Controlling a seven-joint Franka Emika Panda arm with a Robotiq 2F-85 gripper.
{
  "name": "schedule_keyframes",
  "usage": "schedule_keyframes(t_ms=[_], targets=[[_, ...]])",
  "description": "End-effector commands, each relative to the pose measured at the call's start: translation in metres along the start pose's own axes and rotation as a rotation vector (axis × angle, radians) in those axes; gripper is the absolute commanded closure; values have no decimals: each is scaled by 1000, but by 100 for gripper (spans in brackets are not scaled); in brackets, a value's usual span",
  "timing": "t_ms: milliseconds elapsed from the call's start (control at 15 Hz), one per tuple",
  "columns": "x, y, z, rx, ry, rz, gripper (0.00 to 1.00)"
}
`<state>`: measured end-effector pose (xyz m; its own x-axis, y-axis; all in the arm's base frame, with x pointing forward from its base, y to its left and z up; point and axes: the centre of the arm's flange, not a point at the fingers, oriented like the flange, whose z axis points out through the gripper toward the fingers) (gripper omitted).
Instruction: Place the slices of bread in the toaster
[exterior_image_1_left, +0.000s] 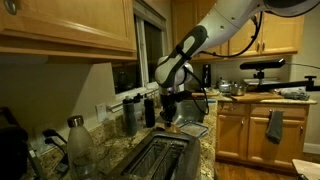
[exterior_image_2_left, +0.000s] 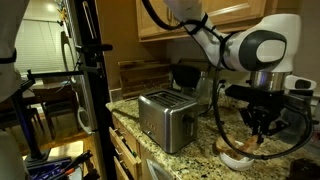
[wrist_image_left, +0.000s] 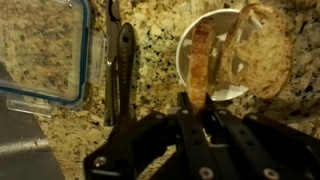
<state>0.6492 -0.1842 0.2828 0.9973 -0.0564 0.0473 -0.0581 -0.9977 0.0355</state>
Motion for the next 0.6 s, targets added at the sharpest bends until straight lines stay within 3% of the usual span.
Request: schedule_keyframes(t_ms=[0,533], targets=[[-7,-4,-14,-32,5,10,90],[-1,-7,-42,-41,57,5,90]])
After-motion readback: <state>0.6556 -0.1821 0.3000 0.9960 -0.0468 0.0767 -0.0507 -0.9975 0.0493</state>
